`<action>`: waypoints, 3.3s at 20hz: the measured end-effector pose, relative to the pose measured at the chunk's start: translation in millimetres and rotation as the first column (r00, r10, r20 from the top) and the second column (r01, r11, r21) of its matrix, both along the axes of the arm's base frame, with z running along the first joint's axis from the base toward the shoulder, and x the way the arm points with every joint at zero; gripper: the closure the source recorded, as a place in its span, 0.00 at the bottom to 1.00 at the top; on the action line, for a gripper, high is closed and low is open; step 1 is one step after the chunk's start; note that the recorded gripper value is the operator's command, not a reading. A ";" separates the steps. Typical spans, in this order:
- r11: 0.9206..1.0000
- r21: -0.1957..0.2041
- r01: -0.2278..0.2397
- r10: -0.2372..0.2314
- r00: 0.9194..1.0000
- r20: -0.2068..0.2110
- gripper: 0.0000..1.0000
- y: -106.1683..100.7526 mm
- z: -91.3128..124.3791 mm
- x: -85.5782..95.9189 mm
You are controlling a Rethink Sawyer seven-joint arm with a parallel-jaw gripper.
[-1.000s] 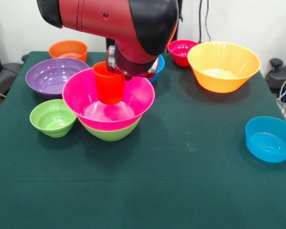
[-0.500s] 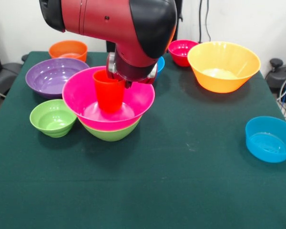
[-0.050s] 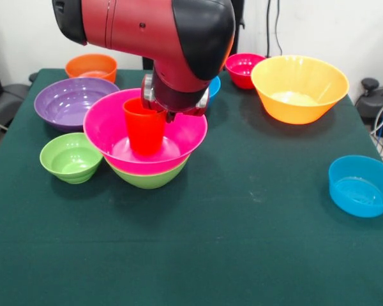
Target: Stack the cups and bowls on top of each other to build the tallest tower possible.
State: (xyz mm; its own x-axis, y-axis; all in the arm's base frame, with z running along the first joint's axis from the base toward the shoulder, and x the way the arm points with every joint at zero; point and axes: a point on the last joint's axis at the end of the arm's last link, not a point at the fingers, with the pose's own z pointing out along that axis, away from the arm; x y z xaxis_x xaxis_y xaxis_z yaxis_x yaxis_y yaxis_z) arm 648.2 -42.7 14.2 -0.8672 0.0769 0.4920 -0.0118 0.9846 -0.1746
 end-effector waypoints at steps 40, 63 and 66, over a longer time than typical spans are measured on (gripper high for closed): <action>1.000 -0.016 0.009 -0.009 0.999 -0.032 0.00 -8.5 -4.7 -14.7; 1.000 -0.023 0.011 -0.011 1.000 -0.001 0.00 -9.8 25.4 -10.4; 1.000 -0.025 0.011 -0.011 1.000 0.007 0.00 -10.3 30.0 -8.2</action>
State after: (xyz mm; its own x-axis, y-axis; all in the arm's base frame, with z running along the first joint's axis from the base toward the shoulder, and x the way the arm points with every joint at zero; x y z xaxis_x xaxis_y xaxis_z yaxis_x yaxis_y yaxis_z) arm 639.9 -53.0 44.2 -0.8695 0.0987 0.4840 0.0003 0.9799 -0.1993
